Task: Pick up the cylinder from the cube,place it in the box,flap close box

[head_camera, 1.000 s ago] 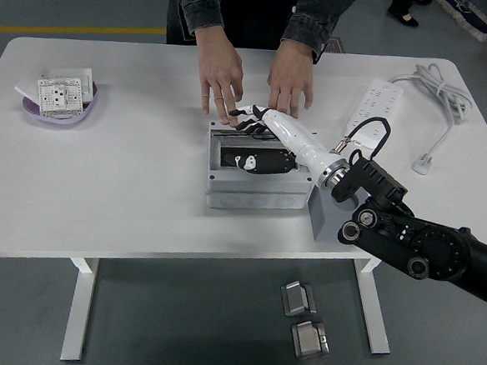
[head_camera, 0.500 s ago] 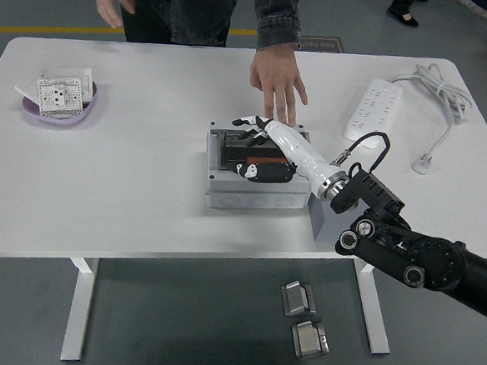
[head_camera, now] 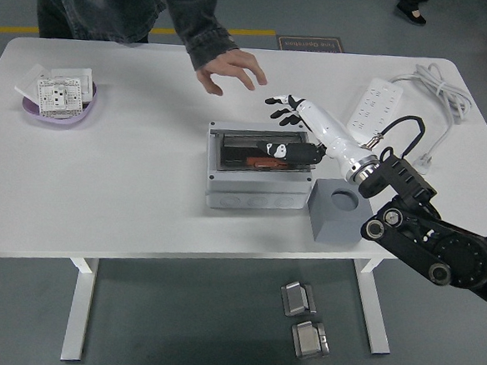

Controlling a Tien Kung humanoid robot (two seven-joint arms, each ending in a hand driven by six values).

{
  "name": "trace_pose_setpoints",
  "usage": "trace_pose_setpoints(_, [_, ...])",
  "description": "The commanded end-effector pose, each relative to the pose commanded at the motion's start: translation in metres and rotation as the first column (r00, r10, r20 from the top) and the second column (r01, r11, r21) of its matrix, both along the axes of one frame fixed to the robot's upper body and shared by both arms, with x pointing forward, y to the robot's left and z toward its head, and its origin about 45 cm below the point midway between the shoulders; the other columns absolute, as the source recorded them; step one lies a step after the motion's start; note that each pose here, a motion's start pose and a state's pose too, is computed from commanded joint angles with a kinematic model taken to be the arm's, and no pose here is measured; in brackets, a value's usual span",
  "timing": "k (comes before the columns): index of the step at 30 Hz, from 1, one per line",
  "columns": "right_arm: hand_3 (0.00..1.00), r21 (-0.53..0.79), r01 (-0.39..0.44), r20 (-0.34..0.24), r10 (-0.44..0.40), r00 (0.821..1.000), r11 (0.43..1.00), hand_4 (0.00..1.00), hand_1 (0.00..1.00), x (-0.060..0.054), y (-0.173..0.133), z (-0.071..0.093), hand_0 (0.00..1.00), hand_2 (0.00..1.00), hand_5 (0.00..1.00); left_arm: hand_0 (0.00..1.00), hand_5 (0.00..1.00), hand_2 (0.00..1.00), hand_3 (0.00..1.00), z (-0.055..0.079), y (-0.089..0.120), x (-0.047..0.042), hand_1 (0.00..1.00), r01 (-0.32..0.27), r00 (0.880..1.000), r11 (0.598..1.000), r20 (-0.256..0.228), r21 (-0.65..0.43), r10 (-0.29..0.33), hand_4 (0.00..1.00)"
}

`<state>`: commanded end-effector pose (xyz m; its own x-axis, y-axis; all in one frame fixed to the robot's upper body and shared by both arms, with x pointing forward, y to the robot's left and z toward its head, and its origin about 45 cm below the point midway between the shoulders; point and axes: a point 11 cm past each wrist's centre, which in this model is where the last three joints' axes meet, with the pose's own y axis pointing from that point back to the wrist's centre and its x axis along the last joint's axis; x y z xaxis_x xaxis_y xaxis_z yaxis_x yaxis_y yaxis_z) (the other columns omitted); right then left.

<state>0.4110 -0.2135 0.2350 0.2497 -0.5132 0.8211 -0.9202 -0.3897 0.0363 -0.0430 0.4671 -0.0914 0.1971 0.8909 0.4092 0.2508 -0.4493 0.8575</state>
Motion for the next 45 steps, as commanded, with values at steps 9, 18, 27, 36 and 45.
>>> trace_pose_setpoints(9, [0.835,0.069,0.101,0.069,-0.106,0.992,0.992,0.848,0.645,-0.008,-0.049,0.03,0.666,0.722,0.385,0.685,0.338,0.58,0.646,-0.001,-0.001,0.0003,0.669,-0.008,1.0,1.0,0.001,-0.003,0.008,0.61])
trace_pose_setpoints(18, [0.789,0.374,0.217,0.112,-0.277,0.954,0.902,0.853,0.64,-0.028,-0.113,0.045,0.658,0.695,0.393,0.685,0.338,0.58,0.647,-0.001,-0.002,0.0085,0.669,-0.009,1.0,1.0,0.018,-0.007,0.009,0.611])
trace_pose_setpoints(27, [0.773,0.634,0.285,0.106,-0.446,0.889,0.719,0.854,0.639,-0.062,-0.171,0.047,0.662,0.693,0.397,0.686,0.338,0.58,0.647,0.002,0.005,0.0136,0.669,0.001,0.999,1.0,0.032,0.009,-0.001,0.61])
trace_pose_setpoints(36, [0.767,0.802,0.329,0.031,-0.585,0.81,0.499,0.858,0.666,-0.087,-0.219,0.047,0.679,0.721,0.409,0.685,0.34,0.581,0.649,0.003,0.008,0.0213,0.669,0.008,0.999,1.0,0.051,0.017,-0.009,0.611])
trace_pose_setpoints(45, [0.764,0.84,0.348,0.003,-0.645,0.764,0.417,0.852,0.67,-0.105,-0.245,0.048,0.684,0.724,0.414,0.686,0.342,0.58,0.648,0.004,0.011,0.0222,0.669,0.001,0.999,1.0,0.053,0.021,-0.003,0.613])
